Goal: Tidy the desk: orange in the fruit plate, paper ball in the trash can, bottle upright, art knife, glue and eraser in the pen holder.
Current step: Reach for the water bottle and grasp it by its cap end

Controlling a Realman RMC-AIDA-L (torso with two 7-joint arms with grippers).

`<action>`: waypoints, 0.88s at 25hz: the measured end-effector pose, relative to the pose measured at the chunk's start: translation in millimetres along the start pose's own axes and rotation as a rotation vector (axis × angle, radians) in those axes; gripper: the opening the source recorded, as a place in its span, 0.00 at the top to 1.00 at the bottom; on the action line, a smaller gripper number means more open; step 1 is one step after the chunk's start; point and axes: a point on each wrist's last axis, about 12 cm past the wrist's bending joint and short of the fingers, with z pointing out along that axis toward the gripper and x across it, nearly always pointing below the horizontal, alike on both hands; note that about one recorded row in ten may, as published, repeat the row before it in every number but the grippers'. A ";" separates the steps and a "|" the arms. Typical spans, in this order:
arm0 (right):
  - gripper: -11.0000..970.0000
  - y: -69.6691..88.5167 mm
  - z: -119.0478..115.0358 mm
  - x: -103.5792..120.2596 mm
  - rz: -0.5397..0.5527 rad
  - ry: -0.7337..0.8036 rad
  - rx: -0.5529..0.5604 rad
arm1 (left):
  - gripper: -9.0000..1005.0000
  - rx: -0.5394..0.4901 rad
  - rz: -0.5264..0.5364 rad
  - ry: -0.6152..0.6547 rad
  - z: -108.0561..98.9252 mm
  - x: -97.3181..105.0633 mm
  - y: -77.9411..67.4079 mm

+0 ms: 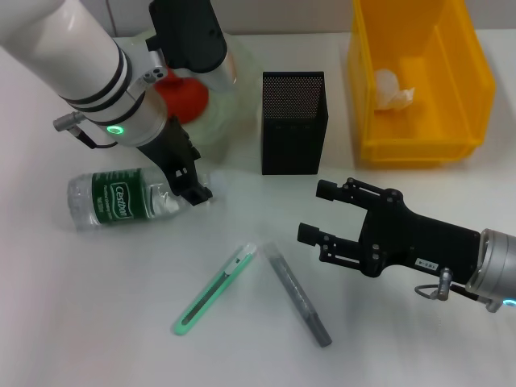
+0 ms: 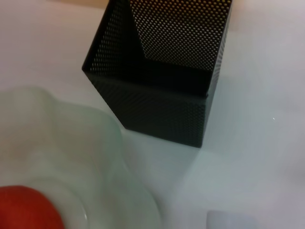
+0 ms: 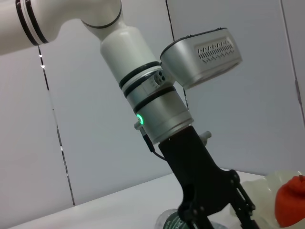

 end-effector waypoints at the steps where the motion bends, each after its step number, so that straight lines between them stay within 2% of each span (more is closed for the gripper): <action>1: 0.24 0.2 0.6 0.1 0.003 -0.001 -0.001 | 0.35 0.000 0.000 0.000 0.0 0.0 0.0; 17: 0.24 -0.6 3.0 -1.1 0.016 -0.017 0.008 | 0.35 -0.012 0.032 0.007 16.0 0.7 -5.4; 22: 0.24 -0.4 3.1 -1.0 0.017 -0.017 0.008 | 0.44 -0.021 0.040 0.004 17.9 -0.3 -6.2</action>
